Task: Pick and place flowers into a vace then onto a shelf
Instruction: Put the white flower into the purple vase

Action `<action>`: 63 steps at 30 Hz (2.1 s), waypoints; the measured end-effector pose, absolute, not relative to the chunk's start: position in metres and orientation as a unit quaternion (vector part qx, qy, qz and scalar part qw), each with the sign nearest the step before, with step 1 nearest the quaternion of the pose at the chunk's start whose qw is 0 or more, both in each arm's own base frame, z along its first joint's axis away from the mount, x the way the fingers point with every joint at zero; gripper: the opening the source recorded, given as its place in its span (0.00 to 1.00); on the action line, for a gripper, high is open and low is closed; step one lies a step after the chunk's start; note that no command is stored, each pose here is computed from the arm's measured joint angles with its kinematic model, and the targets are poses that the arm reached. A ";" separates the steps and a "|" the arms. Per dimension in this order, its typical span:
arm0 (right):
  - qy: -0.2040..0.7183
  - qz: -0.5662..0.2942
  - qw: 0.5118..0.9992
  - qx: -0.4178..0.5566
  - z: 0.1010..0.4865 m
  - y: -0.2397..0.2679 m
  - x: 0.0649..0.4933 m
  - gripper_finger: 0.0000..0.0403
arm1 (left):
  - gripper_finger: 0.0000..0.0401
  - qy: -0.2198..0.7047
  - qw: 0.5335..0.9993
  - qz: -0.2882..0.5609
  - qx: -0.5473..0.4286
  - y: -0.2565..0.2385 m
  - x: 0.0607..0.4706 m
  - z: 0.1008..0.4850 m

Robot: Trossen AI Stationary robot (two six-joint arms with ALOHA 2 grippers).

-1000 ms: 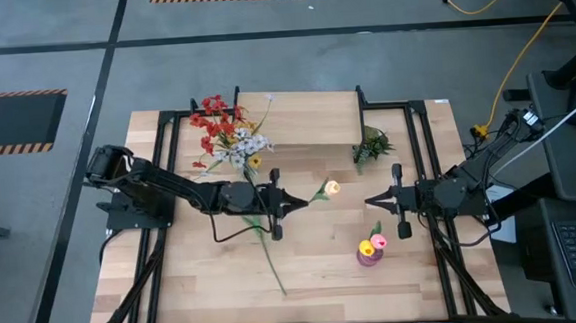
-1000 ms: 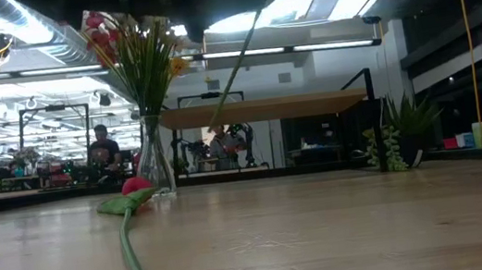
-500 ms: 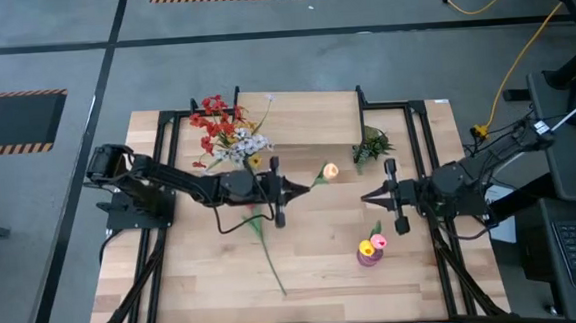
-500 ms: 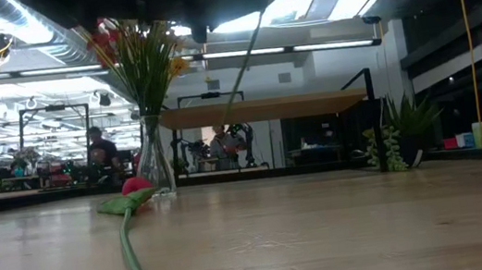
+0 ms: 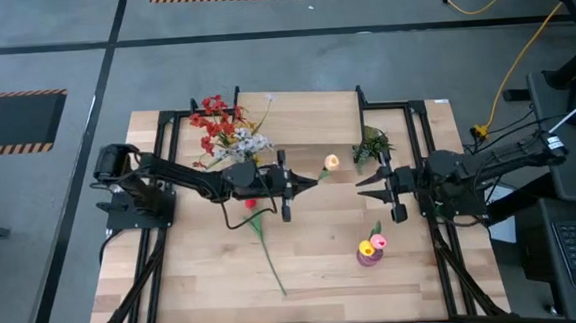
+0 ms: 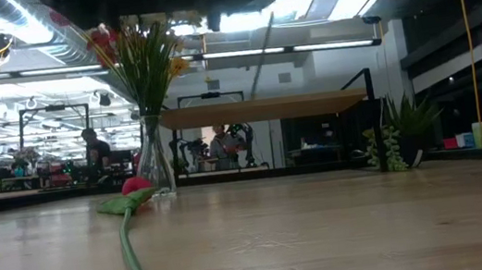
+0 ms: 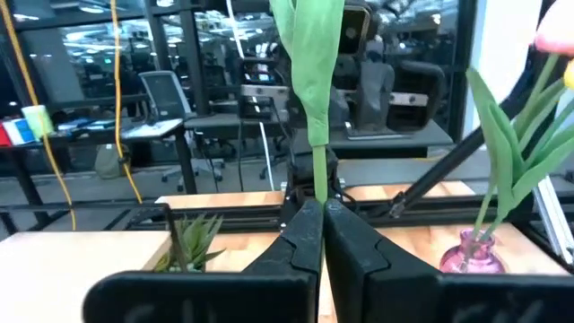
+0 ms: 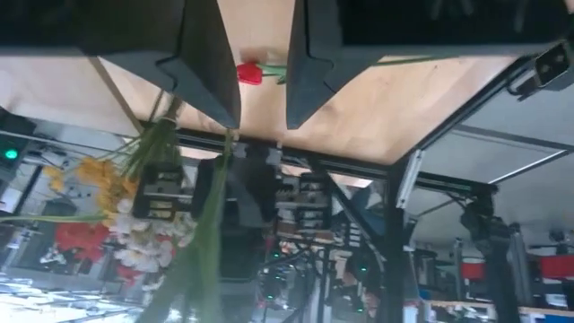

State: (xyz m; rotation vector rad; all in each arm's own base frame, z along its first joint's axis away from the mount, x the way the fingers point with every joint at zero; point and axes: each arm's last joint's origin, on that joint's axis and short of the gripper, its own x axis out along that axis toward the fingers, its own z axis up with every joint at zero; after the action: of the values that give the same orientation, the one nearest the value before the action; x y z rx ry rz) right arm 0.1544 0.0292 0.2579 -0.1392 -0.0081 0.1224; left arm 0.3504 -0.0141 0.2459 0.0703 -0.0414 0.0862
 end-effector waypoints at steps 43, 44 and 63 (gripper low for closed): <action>-0.002 0.029 0.996 -0.081 0.255 0.020 0.165 0.24 | 0.01 -0.055 0.995 -0.011 0.083 -0.003 0.424 0.242; -0.006 0.029 0.996 -0.081 0.256 0.020 0.165 0.24 | 0.01 -0.054 0.995 -0.012 0.082 -0.003 0.424 0.242; -0.018 0.028 0.996 -0.078 0.255 0.021 0.174 0.24 | 0.01 -0.058 0.995 -0.010 0.086 -0.003 0.432 0.244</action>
State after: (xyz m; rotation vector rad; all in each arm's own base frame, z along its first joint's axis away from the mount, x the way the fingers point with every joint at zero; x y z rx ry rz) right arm 0.1738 0.0213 0.2549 -0.1557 -0.0352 0.0558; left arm 0.4322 -0.0028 0.2439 0.1717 -0.1160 -0.0203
